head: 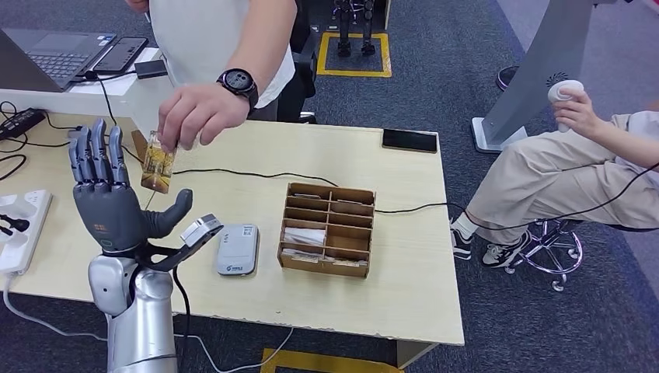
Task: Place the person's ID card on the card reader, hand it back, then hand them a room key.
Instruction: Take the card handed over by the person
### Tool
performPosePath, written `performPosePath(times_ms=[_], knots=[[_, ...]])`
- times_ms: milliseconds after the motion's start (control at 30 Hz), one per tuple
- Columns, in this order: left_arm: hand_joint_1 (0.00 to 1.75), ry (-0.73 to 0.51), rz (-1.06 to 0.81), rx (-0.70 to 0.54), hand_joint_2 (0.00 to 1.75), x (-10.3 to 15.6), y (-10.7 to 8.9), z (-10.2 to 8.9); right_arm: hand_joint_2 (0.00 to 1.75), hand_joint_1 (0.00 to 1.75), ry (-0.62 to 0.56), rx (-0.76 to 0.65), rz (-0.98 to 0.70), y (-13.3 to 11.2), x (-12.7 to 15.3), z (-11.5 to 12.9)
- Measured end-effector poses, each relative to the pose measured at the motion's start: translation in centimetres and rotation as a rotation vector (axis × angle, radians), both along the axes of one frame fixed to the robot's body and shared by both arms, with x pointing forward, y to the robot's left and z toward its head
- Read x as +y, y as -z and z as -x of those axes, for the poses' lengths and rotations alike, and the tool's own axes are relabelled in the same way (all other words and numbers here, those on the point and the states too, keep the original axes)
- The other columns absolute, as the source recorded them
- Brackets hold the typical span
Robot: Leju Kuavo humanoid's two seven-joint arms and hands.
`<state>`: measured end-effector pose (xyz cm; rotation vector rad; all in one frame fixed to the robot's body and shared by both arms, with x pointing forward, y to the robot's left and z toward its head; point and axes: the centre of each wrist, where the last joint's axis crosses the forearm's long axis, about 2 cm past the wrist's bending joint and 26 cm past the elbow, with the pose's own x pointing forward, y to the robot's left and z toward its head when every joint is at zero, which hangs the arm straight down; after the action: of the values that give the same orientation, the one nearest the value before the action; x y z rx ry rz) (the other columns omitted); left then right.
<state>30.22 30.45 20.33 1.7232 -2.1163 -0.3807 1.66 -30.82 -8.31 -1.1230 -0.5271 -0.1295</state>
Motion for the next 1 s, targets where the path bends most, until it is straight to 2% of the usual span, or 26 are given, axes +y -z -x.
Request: performPosePath(times_ms=[67, 200, 1000], knots=[[0.00, -0.004, 0.022, -0.004, 0.00, 0.09, 0.01, 0.02, 1.75, 0.00, 0.000, 0.000, 0.000, 0.00, 0.00, 0.00], [0.00, -0.012, 0.043, -0.005, 1.75, 0.17, 0.02, 0.01, 1.75, 0.00, 0.001, 0.001, 0.000, 0.00, 0.00, -0.01], [0.00, -0.009, 0.020, -0.027, 1.75, 0.34, -0.44, 0.03, 1.75, 0.00, -0.006, -0.003, -0.005, 0.06, 0.17, -0.05]])
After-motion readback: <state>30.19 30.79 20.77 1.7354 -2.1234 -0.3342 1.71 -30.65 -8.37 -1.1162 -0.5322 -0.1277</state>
